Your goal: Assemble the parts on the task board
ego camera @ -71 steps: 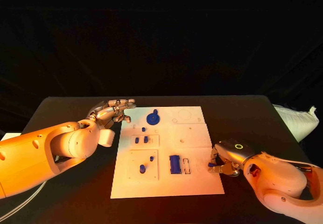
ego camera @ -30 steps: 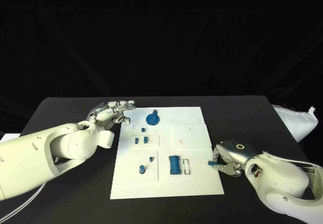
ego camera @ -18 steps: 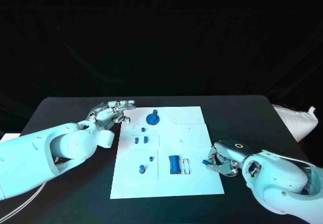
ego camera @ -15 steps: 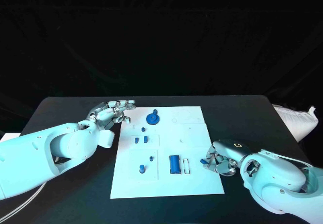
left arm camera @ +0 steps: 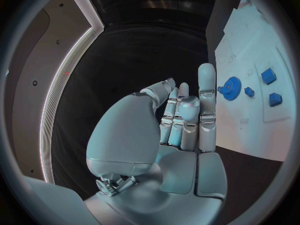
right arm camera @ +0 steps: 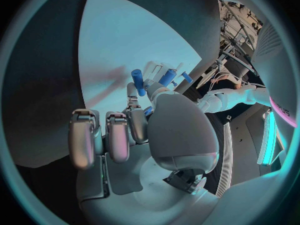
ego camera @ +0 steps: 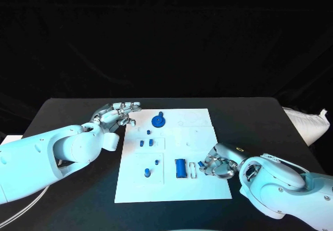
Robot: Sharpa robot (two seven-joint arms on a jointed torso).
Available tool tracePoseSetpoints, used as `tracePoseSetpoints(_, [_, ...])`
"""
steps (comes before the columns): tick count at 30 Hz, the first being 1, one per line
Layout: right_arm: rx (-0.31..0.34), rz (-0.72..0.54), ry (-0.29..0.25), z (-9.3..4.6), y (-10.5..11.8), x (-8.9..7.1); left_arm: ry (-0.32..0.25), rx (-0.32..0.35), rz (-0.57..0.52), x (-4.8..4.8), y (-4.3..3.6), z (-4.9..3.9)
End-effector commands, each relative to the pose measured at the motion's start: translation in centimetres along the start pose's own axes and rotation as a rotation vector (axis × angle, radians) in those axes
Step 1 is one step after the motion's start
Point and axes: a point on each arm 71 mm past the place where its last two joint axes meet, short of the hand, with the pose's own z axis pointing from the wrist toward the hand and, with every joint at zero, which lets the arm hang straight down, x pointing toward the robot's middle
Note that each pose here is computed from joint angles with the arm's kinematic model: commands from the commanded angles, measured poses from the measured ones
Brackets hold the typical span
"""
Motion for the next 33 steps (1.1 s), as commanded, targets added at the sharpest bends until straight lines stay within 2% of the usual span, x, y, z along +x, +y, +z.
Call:
tracePoseSetpoints(1, [0.042, 0.087, 0.023, 0.3, 0.0, 0.5, 0.021, 0.009, -0.003, 0.29, -0.09, -0.01])
tracePoseSetpoints(11, [0.047, 0.131, 0.052, 1.0, 0.8, 1.2, 0.024, 0.008, -0.004, 0.38, -0.08, -0.02])
tracePoseSetpoints(24, [0.043, 0.126, 0.093, 1.4, 1.3, 1.8, 0.026, 0.008, -0.004, 0.45, -0.07, -0.02])
tracePoseSetpoints(33, [0.033, 0.123, 0.096, 1.4, 1.6, 1.9, 0.026, 0.008, -0.004, 0.45, -0.07, -0.02])
